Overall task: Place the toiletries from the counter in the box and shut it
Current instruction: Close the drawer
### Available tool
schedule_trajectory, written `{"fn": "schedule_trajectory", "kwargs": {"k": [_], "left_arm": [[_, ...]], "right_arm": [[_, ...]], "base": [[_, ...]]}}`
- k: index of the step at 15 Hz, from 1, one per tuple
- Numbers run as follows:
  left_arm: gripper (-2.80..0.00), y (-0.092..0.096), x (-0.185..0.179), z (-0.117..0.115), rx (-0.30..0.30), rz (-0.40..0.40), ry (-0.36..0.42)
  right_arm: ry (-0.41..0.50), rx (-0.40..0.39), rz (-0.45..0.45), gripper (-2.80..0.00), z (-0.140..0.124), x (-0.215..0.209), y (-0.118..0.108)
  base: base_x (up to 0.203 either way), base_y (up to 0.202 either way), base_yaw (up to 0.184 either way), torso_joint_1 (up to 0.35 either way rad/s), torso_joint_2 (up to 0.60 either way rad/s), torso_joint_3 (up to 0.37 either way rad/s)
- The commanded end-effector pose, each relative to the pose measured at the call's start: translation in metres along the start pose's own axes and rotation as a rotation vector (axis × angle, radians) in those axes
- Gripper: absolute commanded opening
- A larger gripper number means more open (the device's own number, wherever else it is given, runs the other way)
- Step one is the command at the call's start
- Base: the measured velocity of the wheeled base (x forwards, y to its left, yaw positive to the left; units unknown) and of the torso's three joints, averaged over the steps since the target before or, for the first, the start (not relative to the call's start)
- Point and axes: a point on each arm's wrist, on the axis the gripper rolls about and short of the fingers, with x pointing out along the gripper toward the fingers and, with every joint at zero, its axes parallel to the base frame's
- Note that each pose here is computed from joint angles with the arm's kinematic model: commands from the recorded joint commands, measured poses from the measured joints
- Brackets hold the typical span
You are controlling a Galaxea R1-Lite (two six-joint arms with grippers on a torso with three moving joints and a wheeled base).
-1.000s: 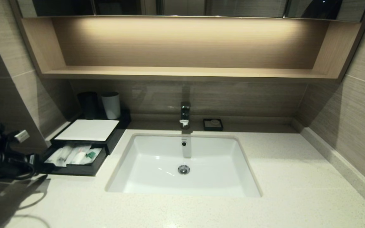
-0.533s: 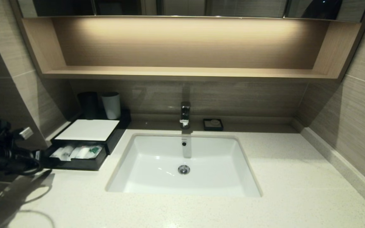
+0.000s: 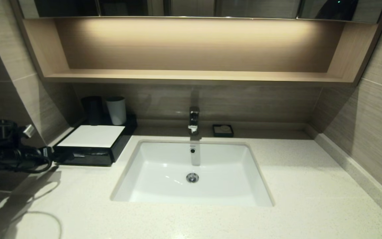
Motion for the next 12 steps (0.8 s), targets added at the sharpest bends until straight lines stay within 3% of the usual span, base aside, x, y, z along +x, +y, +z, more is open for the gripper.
{"fn": "schedule_trajectory", "kwargs": {"k": [1,12], "left_arm": [[-2.8,0.001,0.005,0.0,-0.003,-0.004,0.003],[-2.8,-0.01,0.017,0.003,-0.043,-0.041,-0.023]], "right_arm": [[0.001,0.0,0.0,-2.8,0.0,0.0,0.0],[0.0,0.0,0.0,-2.8,0.0,0.0,0.0]], "base": [[0.0,0.0,0.0,0.0,0.0,0.0],[0.0,0.0,0.0,0.0,0.0,0.0]]}}
